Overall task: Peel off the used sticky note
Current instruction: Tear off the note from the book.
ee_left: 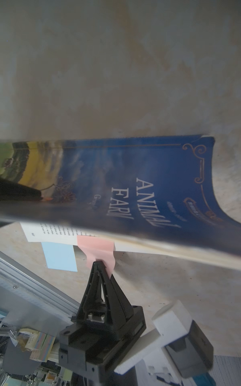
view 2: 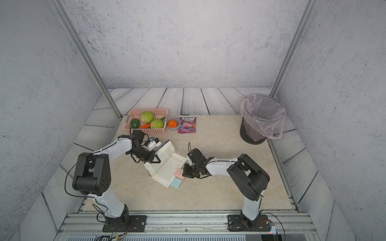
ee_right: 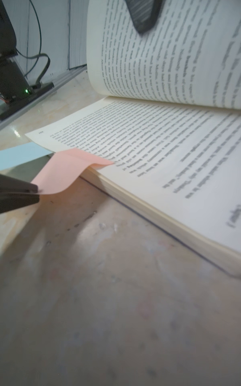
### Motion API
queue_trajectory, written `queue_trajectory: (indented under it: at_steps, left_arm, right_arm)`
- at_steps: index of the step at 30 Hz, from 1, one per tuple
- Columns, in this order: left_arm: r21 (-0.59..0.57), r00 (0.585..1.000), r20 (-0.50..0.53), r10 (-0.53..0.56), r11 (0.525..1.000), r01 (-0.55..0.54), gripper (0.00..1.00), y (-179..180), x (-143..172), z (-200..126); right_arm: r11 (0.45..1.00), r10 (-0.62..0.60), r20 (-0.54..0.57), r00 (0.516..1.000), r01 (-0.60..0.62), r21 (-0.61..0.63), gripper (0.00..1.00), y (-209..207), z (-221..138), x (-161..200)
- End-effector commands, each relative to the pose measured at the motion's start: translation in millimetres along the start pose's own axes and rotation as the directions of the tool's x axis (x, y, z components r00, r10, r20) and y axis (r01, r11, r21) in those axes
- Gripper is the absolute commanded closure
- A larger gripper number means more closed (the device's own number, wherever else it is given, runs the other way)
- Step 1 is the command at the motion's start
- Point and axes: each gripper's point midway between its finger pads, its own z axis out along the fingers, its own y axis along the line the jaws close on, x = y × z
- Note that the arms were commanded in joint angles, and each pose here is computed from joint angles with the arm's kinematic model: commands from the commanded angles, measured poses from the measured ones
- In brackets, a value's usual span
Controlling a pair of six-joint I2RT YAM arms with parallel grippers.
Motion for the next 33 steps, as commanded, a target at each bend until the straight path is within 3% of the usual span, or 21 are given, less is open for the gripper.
queue_trajectory:
  at_steps: [1, 10, 26, 29, 33]
  left_arm:
    - [-0.025, 0.999, -0.024, -0.038, 0.999, 0.037, 1.0, 8.4, 6.2, -0.5]
    - [-0.065, 0.999, -0.013, -0.045, 0.997, 0.044, 1.0, 16.0, 6.4, -4.8]
    - [-0.089, 0.998, 0.001, -0.055, 0.995, 0.055, 1.0, 21.1, 5.7, -8.5]
    - [-0.082, 0.999, 0.003, -0.051, 0.995, 0.051, 1.0, 19.6, 4.6, -8.8]
    - [-0.075, 0.999, 0.003, -0.045, 0.996, 0.045, 1.0, 18.0, 4.3, -9.1]
  right_arm:
    - [0.999, -0.02, 0.025, 0.999, 0.019, 0.044, 1.0, -0.4, -5.0, -6.5]
    - [0.992, -0.077, 0.067, 0.995, 0.07, 0.106, 1.0, 0.1, -29.0, -17.9]
    - [0.986, -0.058, 0.086, 0.995, 0.044, 0.16, 1.0, -26.9, -60.9, -27.6]
    - [0.988, -0.074, 0.124, 0.99, 0.056, 0.143, 1.0, -20.1, -81.7, -38.4]
    - [0.986, -0.122, 0.217, 0.969, 0.093, 0.141, 1.0, -3.4, -142.3, -62.1]
